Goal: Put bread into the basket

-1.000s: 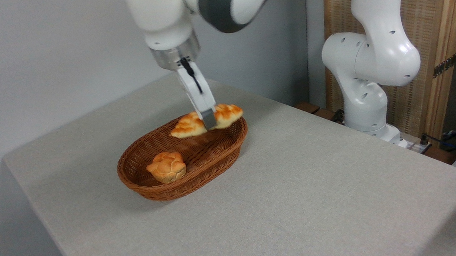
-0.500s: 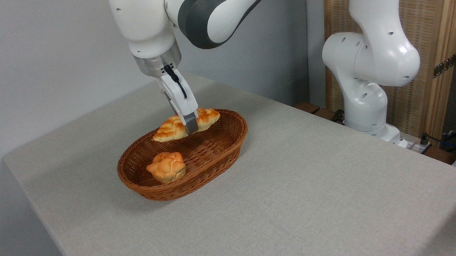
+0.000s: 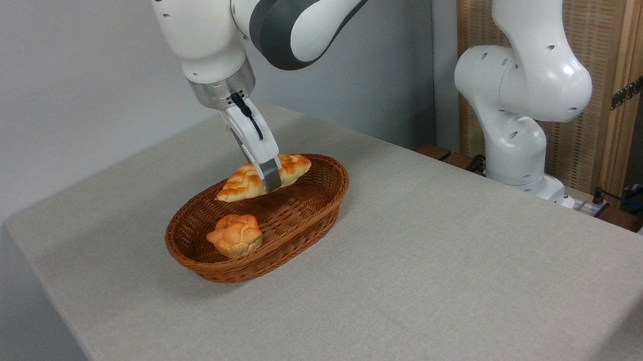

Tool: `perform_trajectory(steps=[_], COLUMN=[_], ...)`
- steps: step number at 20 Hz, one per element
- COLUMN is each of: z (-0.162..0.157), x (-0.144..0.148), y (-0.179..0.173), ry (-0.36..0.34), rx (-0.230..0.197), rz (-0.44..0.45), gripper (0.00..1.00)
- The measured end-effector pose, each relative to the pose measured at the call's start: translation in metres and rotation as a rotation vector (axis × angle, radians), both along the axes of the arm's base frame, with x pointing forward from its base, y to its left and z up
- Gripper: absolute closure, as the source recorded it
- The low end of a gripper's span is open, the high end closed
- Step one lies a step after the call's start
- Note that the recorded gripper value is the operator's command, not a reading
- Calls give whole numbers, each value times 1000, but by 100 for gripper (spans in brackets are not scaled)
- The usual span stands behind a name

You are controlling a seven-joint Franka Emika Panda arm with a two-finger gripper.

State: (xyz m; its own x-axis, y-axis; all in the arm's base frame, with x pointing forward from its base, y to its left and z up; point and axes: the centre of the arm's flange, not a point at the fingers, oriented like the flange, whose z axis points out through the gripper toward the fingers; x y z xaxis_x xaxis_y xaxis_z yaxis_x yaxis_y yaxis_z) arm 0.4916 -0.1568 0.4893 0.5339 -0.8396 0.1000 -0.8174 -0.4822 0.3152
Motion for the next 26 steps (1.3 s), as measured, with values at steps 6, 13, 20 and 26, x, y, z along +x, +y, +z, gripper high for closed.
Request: perform_trajectory(steps=[6, 13, 20, 26], z=[1, 13, 113, 138], x=[0, 4, 37, 73], y=[0, 6, 55, 107], ry=[-3, -44, -184, -248], rx=[0, 50, 179, 241], rz=[0, -15, 170, 323], gripper=[0, 0, 0, 0])
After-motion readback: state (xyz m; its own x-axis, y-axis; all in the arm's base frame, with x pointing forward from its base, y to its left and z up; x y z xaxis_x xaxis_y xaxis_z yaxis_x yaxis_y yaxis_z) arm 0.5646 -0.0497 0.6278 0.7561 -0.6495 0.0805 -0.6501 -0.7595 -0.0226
